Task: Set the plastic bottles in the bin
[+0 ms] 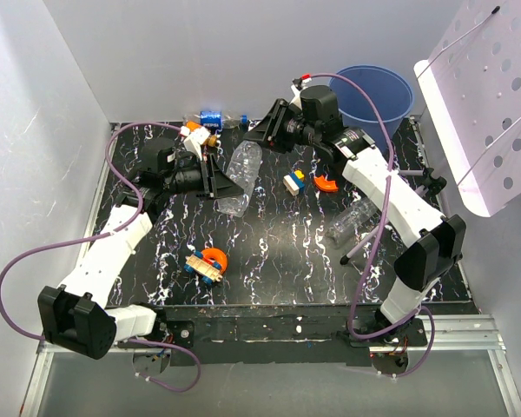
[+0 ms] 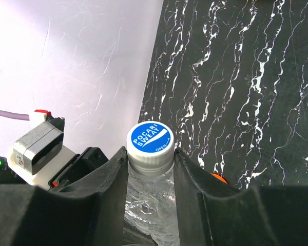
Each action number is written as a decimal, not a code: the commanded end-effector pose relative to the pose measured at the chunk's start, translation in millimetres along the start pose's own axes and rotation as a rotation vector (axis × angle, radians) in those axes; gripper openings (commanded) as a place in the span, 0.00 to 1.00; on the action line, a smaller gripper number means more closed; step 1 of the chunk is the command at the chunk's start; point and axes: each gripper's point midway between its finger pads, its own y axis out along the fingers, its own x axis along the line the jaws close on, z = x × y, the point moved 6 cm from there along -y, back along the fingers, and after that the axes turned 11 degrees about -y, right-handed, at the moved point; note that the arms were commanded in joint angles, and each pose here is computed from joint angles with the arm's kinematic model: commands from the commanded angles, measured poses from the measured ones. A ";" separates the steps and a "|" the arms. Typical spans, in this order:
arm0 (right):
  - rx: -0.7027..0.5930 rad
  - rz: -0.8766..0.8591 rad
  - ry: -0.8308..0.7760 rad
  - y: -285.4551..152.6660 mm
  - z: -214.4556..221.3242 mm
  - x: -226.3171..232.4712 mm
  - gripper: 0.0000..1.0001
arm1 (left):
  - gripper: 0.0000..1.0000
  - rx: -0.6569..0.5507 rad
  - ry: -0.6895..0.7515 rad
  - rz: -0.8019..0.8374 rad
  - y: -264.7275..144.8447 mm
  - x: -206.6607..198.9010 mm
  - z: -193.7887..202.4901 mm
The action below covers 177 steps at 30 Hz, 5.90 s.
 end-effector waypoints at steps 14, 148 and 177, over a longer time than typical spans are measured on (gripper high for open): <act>-0.143 0.100 -0.140 -0.7 -37.9 -7.8 0.01 | 0.98 -0.011 0.072 0.055 -10.5 -20.0 -0.7; -0.106 0.105 -0.707 -107.9 0.0 24.0 0.72 | 0.21 -0.289 -0.320 -0.059 15.3 67.6 -124.5; 0.105 -0.137 -0.436 -22.7 69.8 24.8 0.73 | 0.19 -0.204 -0.242 0.109 4.4 -29.2 -75.6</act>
